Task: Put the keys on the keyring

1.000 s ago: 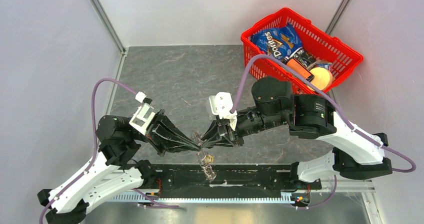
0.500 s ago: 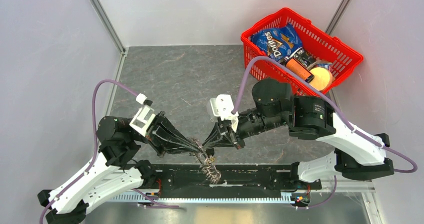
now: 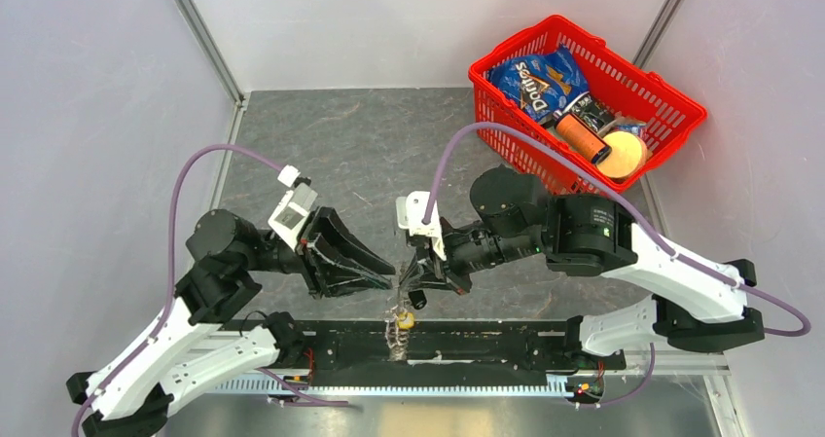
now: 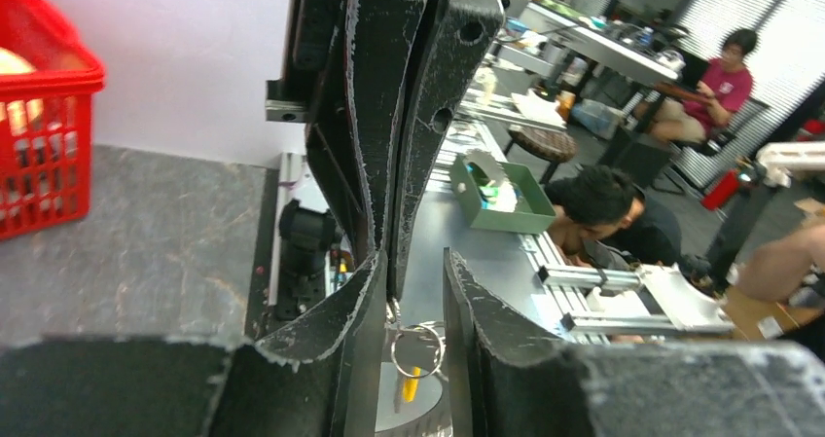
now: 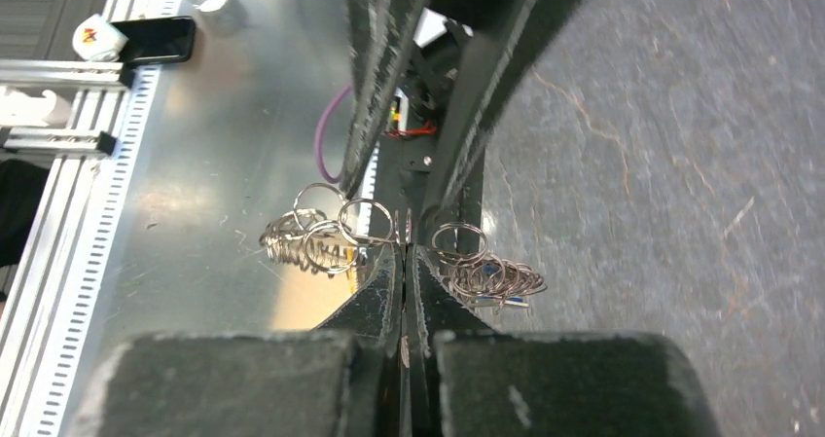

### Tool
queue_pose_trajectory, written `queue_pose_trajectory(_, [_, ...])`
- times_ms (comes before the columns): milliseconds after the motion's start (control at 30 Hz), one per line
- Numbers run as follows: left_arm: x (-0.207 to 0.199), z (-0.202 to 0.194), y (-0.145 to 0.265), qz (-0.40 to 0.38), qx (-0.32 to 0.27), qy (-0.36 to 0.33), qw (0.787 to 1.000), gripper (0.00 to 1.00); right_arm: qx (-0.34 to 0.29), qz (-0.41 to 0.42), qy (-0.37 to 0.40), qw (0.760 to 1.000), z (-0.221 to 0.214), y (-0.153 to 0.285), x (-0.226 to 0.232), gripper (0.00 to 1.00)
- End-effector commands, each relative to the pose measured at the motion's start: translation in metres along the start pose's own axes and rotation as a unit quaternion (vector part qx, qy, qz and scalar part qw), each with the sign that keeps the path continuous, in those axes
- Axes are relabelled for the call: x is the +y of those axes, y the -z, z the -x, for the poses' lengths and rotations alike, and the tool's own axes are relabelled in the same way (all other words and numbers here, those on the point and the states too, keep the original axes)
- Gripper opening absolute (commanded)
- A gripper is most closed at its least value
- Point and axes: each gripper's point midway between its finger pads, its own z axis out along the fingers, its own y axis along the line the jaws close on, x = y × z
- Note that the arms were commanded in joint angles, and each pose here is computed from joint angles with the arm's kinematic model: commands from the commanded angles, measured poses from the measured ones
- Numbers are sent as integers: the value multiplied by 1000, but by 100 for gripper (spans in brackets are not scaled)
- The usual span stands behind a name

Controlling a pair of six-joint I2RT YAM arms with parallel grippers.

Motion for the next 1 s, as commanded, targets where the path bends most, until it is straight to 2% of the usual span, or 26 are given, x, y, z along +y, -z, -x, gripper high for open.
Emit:
queue_pose_trajectory(0, [22, -3, 16, 105, 17, -7, 994, 34, -35, -70, -35, 996, 12, 16, -15, 0])
queue_pose_trajectory(167, [50, -16, 25, 180, 39, 0, 983, 34, -30, -123, -82, 989, 3, 14, -32, 0])
queue_pose_trajectory(300, [67, -28, 27, 209, 61, 2, 976, 34, -31, -148, -105, 983, 1, 14, -40, 0])
queue_pose_trajectory(400, [69, -33, 26, 199, 67, -11, 978, 35, -32, -159, -122, 979, 1, 12, -43, 0])
queue_pose_trajectory(567, [58, -27, 24, 165, 42, -48, 984, 39, -28, -151, -141, 978, 0, 7, -41, 0])
queue_pose_trajectory(967, [41, -26, 17, 108, 37, -66, 991, 39, -10, -122, -169, 978, -1, -4, -34, 0])
